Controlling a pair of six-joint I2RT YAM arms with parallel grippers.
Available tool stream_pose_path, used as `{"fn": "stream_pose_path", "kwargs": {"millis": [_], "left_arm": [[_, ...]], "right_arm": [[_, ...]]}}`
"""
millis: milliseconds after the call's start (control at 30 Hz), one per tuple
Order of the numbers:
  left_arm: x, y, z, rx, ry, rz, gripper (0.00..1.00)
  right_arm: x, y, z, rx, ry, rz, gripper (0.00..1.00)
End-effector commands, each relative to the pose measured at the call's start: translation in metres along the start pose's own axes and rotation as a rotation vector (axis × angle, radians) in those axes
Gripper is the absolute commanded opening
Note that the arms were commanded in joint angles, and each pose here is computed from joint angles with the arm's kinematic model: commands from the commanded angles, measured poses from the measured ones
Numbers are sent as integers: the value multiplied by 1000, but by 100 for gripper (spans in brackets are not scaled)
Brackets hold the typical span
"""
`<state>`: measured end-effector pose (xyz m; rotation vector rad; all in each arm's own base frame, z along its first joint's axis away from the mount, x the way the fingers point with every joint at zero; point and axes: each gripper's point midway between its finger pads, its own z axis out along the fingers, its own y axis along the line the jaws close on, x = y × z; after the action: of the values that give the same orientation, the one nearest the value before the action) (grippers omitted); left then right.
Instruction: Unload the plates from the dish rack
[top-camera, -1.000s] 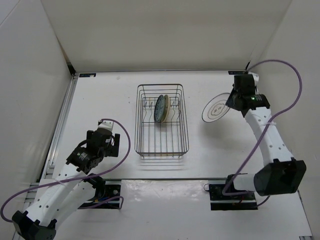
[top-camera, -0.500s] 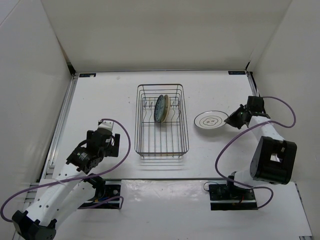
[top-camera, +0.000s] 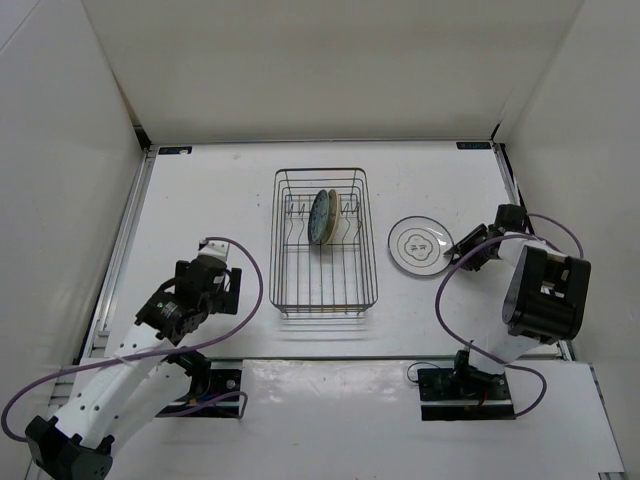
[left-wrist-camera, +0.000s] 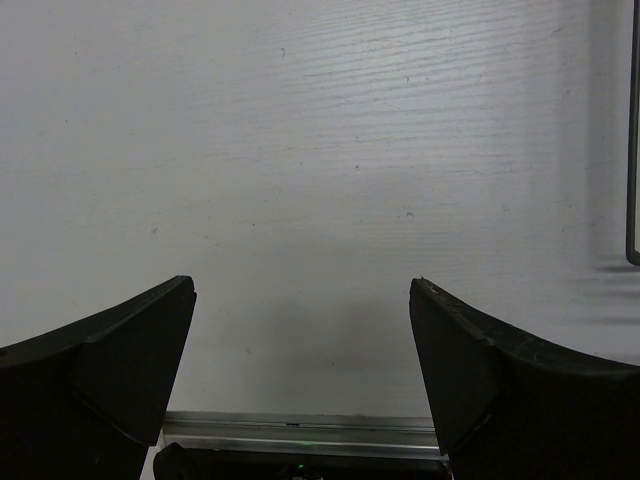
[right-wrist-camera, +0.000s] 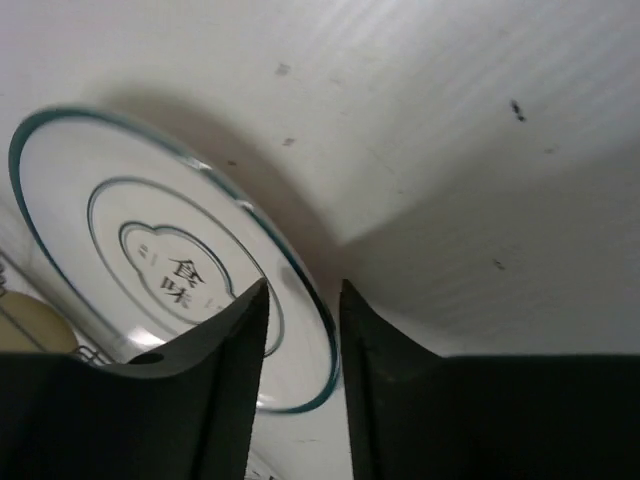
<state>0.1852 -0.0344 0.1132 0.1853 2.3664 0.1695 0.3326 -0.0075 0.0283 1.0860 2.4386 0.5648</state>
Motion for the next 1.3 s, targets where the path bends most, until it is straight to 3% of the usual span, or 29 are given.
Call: {"fn": "stream_pose_path", "kwargs": {"millis": [0,233,433,567,633,900,933,967,1033,1067,1267], "left_arm": [[-8,-1,-6,12,-16,-5,100],[-7,-1,-5,8,-11,-8,100],[-8,-1,-6,8,-11,-7,100],[-9,-1,-6,9,-20,-9,100],[-9,-2,-6,14,-17,-8,100],[-9,-4,-5,23,-12,-5,100],[-10,-3,-5,20,-15,-6,100],[-9,-4,-5,22,-11,-4,100],[-9,-4,-5,23,-9,-3,100],[-9,-3,-5,22,-12,-3,100],[-9,-5,-5,30,-10,-8,100]], "right_arm": [[3,-11,-1,73,44,5,40],[-4,-7,-8,101,48,4,47],[-35,18,-47,88,-98,-57,49],[-50,64,-90,-53,-233,-130,49],[-48,94,-108,-152,-257,-189,42],[4,200,-137,-358,-242,-502,40],[9,203,-124,-345,-206,-524,40],[29,236,-138,-403,-196,-617,40],[39,248,-118,-347,-142,-688,39],[64,258,-114,-353,-102,-761,39],[87,285,-90,-299,-83,-842,39]]}}
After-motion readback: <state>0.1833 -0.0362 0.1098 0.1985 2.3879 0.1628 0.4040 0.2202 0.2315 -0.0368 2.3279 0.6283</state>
